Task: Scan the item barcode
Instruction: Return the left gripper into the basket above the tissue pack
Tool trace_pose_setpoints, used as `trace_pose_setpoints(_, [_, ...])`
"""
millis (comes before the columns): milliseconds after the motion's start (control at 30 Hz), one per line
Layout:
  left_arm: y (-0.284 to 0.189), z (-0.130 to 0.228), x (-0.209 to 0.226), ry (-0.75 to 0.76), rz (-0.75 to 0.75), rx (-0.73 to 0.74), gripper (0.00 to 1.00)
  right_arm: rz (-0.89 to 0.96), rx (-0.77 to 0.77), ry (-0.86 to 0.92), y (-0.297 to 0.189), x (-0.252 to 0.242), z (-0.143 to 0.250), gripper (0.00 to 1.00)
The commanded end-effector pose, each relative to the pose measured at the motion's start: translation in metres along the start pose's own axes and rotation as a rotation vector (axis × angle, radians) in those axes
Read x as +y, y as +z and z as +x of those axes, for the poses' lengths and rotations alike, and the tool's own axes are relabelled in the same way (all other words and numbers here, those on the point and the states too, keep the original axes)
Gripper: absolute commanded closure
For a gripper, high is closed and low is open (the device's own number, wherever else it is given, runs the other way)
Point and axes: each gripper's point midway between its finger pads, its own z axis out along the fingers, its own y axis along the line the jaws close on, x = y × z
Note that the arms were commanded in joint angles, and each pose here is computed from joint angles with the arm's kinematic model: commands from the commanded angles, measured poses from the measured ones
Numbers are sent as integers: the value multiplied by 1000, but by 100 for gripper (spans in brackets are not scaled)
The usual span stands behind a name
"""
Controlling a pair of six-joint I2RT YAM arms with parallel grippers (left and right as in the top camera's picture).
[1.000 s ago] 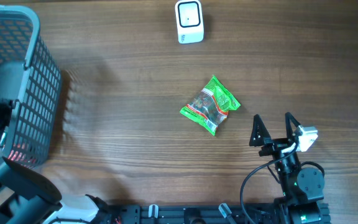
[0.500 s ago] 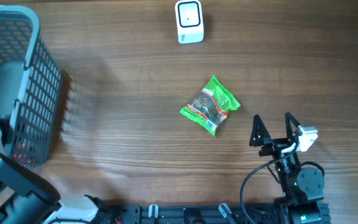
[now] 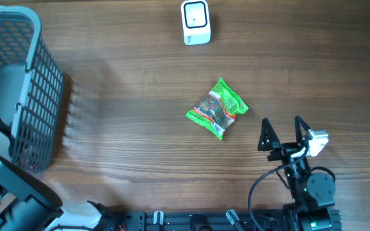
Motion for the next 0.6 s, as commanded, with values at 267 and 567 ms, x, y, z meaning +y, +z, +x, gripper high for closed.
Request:
trace_pose_setpoints(267, [14,26,-14,-14,119,74,6,9,-11,0,0,-2,-2,0])
trace_pose_setpoints(567, [13,23,-28,-17,191,70,22,9,-11,0,0,-2,-2,0])
